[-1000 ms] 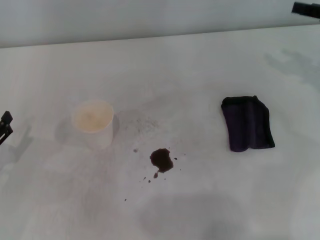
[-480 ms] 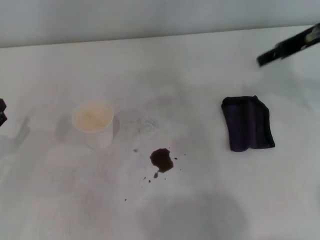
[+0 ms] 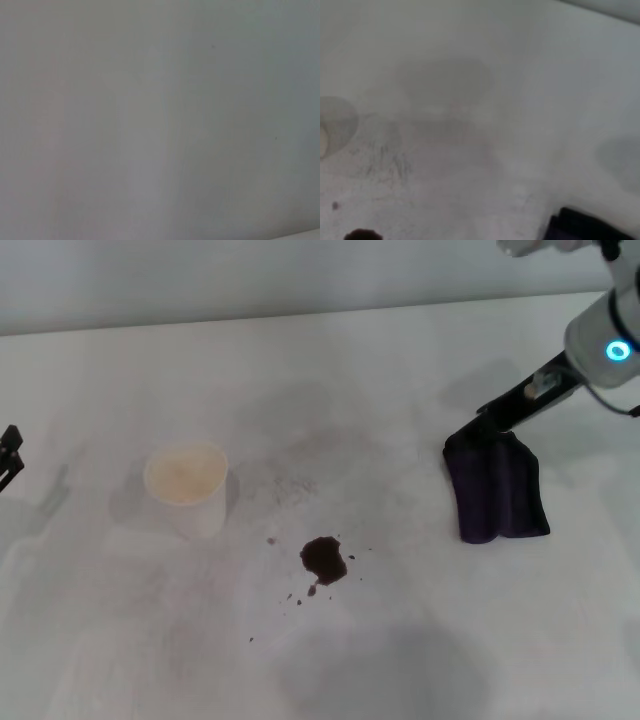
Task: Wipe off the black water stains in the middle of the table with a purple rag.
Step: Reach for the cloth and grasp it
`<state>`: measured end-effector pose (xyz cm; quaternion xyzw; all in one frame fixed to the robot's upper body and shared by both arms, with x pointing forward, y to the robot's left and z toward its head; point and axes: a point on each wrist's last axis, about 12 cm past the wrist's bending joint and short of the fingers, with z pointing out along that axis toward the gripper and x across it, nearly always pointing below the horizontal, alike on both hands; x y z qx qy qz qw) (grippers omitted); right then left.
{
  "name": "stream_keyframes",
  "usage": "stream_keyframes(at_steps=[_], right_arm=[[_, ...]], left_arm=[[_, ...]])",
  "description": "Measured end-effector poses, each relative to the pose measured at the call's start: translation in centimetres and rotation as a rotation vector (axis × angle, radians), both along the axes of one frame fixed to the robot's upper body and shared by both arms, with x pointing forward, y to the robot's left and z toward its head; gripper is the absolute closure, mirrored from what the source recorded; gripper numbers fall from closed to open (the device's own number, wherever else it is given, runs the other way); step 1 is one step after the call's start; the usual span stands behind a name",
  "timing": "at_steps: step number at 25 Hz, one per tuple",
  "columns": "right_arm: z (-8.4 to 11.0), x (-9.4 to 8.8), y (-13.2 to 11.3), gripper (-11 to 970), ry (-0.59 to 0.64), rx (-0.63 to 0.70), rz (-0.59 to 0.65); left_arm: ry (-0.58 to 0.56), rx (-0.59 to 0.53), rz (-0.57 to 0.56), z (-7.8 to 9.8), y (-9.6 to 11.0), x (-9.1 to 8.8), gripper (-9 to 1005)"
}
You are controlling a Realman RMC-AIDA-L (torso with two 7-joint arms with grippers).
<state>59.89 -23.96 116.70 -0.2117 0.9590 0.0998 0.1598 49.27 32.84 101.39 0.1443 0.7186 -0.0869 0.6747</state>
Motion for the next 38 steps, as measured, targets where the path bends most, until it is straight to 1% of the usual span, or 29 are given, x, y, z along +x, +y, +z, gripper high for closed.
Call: stream_keyframes(at_steps=[5, 7, 14, 20, 32, 37, 38], right_arm=[[-2.5, 0.0, 0.0, 280, 0.046, -0.002, -0.032], [-3.1, 0.0, 0.0, 283, 0.056, 0.001, -0.040], [-4.2, -0.2, -0.3, 293, 0.080, -0.016, -0.078], [-4.6, -0.2, -0.6, 301, 0.093, -0.074, -0.095], [-5.2, 0.2, 0.3, 318, 0.111, -0.147, -0.048], [-5.6, 0.3, 0.8, 557, 0.120, -0.198, -0.023], [-5.6, 0.3, 1.0, 585, 0.119, -0.208, -0.013]], left_arm=[[-0.005, 0.005, -0.004, 0.1, -0.1, 0.2, 113], [-0.008, 0.011, -0.006, 0.1, -0.2, 0.3, 113], [-0.008, 0.019, -0.012, 0.3, -0.2, 0.7, 113], [0.003, 0.038, -0.018, 0.2, -0.5, 1.1, 114], [0.004, 0.041, -0.022, 0.2, -0.7, 1.4, 114], [0.002, 0.042, -0.026, 0.3, -0.8, 1.6, 114], [0.002, 0.043, -0.028, 0.3, -0.8, 1.6, 114]])
